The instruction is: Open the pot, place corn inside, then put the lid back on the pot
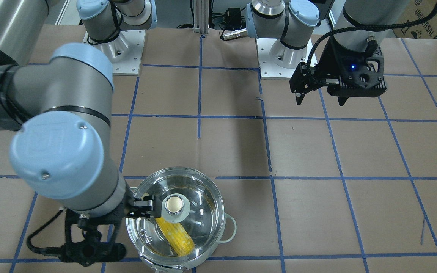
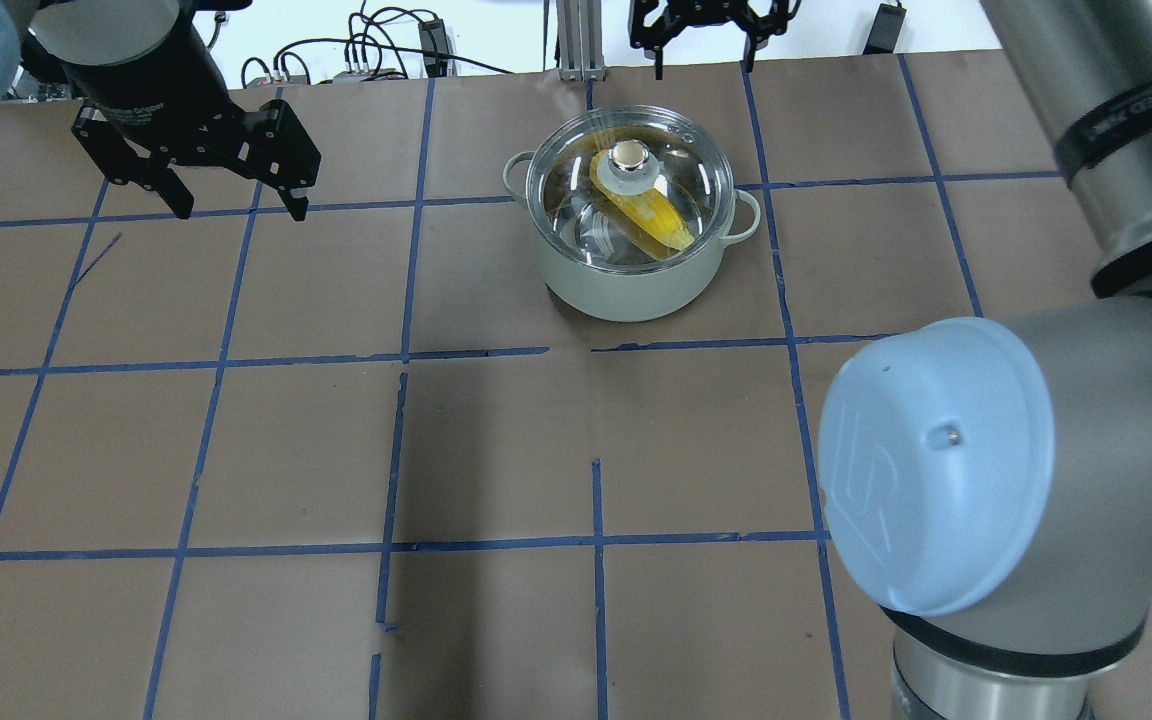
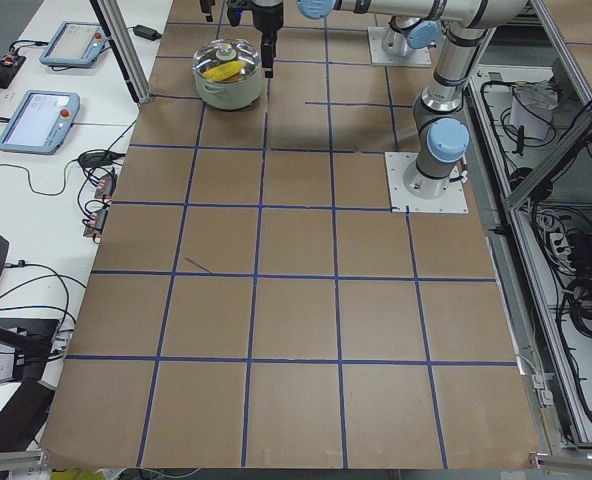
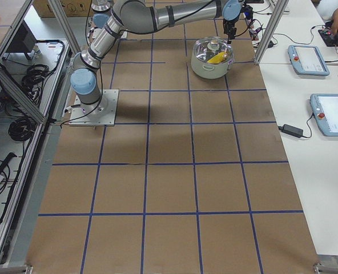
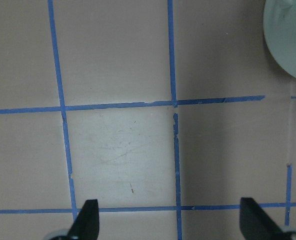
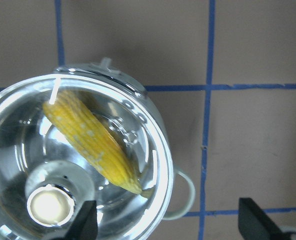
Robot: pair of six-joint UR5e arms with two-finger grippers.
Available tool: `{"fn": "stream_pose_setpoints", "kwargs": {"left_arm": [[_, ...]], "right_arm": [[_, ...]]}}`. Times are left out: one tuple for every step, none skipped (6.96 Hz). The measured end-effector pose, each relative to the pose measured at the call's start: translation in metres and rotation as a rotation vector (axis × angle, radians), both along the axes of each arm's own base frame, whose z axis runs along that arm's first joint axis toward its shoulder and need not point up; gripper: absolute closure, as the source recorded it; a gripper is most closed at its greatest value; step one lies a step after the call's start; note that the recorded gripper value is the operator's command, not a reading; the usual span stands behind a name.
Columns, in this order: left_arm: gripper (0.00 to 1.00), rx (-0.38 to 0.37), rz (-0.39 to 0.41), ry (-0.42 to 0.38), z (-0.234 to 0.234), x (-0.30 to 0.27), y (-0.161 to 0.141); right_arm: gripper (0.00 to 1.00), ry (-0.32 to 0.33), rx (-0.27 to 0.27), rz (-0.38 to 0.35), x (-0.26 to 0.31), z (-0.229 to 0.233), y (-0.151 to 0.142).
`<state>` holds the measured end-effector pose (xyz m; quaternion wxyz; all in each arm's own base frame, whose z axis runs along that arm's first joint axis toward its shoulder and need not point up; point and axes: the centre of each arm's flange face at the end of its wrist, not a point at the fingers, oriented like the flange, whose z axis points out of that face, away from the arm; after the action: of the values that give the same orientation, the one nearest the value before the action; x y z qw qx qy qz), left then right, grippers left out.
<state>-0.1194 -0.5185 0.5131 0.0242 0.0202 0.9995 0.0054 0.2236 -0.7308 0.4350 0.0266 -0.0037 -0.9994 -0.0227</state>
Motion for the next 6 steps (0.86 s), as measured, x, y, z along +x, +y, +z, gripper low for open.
{"fn": "stream_pose_setpoints", "kwargs": {"left_arm": [[0.00,0.000,0.000,0.000,0.000,0.000,0.000],[0.00,0.000,0.000,0.000,0.000,0.000,0.000],[0.00,0.000,0.000,0.001,0.000,0.000,0.000],[0.00,0.000,0.001,0.001,0.000,0.000,0.000],[0.00,-0.001,0.002,0.001,0.000,0.001,-0.001],[0.00,-0.002,0.002,0.002,0.000,0.001,-0.001]], "right_arm": [[0.00,0.028,0.017,-0.027,-0.028,0.013,0.015],[0.00,0.032,-0.008,-0.046,-0.053,0.034,0.035],[0.00,0.023,-0.023,-0.052,-0.070,0.051,0.065],[0.00,0.015,-0.014,-0.045,-0.071,0.063,0.109],[0.01,0.011,-0.010,-0.030,-0.067,0.074,0.157],[0.03,0.001,-0.046,-0.015,-0.064,0.082,0.187]]}}
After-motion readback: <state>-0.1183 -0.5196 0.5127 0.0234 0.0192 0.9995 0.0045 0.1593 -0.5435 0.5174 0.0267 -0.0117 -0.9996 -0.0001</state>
